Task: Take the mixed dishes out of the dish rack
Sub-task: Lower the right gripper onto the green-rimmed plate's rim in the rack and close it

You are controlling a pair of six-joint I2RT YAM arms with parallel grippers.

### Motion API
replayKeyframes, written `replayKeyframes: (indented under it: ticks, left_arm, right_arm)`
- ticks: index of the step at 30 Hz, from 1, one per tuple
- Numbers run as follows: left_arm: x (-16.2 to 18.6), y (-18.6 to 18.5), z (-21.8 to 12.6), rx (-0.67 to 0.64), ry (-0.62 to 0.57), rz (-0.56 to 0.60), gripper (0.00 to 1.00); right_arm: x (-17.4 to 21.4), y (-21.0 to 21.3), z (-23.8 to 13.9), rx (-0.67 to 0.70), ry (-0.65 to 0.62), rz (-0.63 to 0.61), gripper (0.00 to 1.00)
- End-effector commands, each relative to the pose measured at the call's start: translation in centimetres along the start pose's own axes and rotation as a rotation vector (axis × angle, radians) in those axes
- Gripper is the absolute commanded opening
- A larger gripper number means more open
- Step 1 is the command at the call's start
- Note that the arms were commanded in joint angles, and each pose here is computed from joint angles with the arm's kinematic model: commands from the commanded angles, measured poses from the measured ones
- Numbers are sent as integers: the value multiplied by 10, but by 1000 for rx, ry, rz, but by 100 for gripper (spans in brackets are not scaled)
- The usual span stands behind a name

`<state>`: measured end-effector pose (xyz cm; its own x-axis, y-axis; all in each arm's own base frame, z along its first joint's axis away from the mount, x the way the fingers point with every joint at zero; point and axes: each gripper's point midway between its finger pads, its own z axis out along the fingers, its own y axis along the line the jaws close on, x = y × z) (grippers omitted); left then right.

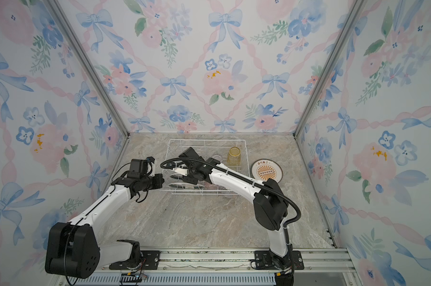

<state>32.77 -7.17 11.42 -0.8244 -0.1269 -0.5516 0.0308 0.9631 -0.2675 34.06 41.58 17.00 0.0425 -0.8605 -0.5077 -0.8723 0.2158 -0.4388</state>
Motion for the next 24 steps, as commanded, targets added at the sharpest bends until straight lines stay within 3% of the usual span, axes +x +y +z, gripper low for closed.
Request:
replayKeyframes:
  ticks: [1,7,15,24]
  left_arm:
    - [12,-16,5,67,55,41,4]
    - [13,-15,6,63,55,45,4]
    - [12,-15,8,69,57,48,4]
    - [10,-16,8,73,53,50,4]
  right_arm:
    - [-9,-4,10,46,3,-44,33]
    - [-3,-1,19,77,43,-99,25]
    - [-1,-7,17,218,47,-166,0]
    - [-9,-21,0,335,-16,-180,0]
